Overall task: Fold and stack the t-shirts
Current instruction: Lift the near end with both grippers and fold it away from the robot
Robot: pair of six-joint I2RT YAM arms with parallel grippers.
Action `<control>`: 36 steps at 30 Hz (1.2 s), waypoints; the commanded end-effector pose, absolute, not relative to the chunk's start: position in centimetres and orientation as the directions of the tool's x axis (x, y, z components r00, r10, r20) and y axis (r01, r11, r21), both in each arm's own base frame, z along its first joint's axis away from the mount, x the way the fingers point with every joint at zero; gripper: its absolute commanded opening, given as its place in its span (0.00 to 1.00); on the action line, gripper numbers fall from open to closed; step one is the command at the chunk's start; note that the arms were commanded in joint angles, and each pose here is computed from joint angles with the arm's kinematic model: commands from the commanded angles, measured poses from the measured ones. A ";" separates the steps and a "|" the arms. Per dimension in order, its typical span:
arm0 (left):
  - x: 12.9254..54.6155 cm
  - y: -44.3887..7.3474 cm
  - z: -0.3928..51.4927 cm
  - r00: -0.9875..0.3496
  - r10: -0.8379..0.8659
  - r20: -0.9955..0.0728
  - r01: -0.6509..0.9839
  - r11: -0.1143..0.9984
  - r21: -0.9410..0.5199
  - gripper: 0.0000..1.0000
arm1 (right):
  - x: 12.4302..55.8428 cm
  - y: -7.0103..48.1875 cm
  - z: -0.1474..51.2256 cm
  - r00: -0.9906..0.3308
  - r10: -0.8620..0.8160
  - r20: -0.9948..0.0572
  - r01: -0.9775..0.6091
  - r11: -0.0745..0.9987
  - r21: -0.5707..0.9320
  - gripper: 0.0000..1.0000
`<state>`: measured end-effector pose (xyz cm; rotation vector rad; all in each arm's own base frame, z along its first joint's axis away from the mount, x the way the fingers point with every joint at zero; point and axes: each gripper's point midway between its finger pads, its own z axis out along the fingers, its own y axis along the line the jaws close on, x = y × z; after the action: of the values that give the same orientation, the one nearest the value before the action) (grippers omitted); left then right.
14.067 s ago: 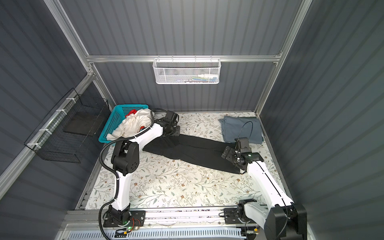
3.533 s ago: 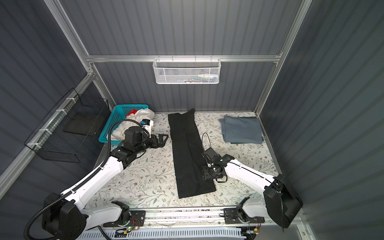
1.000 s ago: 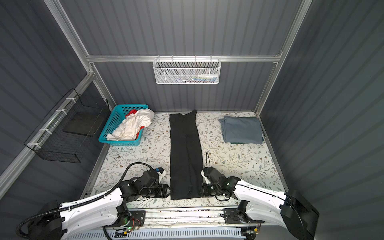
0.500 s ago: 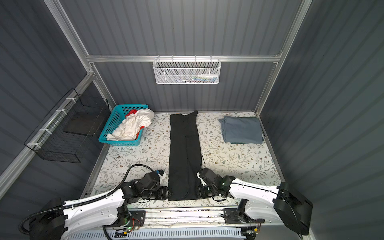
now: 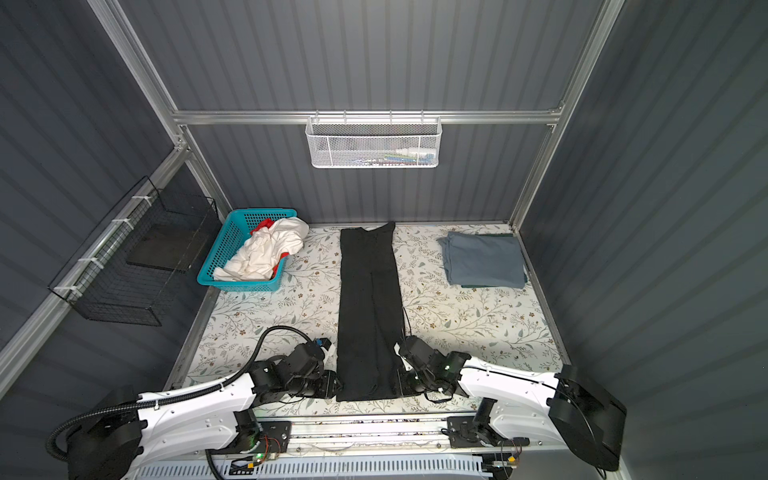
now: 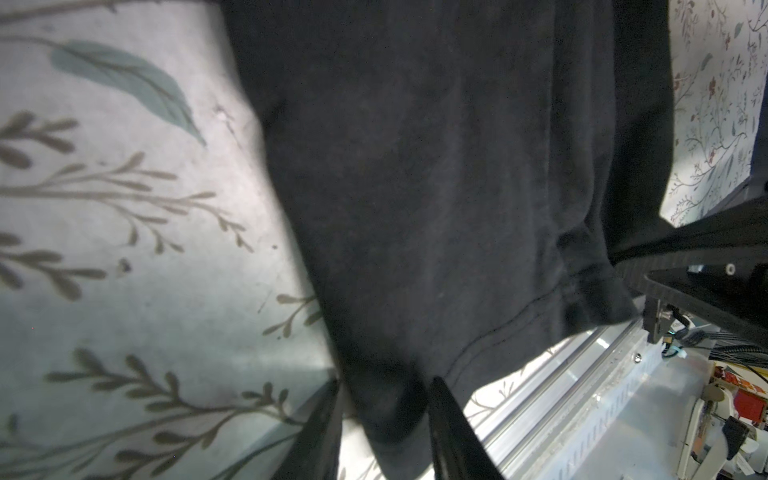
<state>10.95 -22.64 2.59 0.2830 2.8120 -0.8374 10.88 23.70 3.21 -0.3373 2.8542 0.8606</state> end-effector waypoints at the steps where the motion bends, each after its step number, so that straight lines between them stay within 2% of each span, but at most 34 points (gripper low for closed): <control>1: 10.5 -21.5 0.9 -0.966 0.153 -0.206 0.232 0.864 -0.447 0.30 | 11.5 24.1 4.0 -0.961 -0.160 -0.227 -0.259 0.808 0.529 0.00; 6: 10.9 -23.2 1.0 -0.961 0.194 -0.197 0.265 0.850 -0.455 0.12 | 11.6 24.0 3.9 -0.961 -0.154 -0.231 -0.256 0.811 0.527 0.00; 11: 11.8 -24.7 2.2 -0.951 0.210 -0.227 0.296 0.836 -0.462 0.00 | 11.9 24.3 5.0 -0.956 -0.138 -0.258 -0.262 0.795 0.547 0.00; 20: 14.5 -25.6 5.1 -0.932 0.163 -0.323 0.301 0.846 -0.441 0.00 | 13.7 24.8 8.1 -0.945 -0.049 -0.323 -0.236 0.786 0.572 0.00; 27: 17.0 -25.7 6.2 -0.936 0.126 -0.327 0.273 0.849 -0.453 0.00 | 14.6 24.7 9.8 -0.933 -0.031 -0.359 -0.247 0.779 0.576 0.00; 36: 21.1 -24.6 8.1 -0.927 0.031 -0.373 0.210 0.868 -0.450 0.00 | 18.2 23.0 11.7 -0.919 0.064 -0.390 -0.197 0.781 0.593 0.00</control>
<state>19.75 -24.41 7.00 0.1647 2.7120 -0.7264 17.08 23.44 10.44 -0.1044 2.6090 0.9312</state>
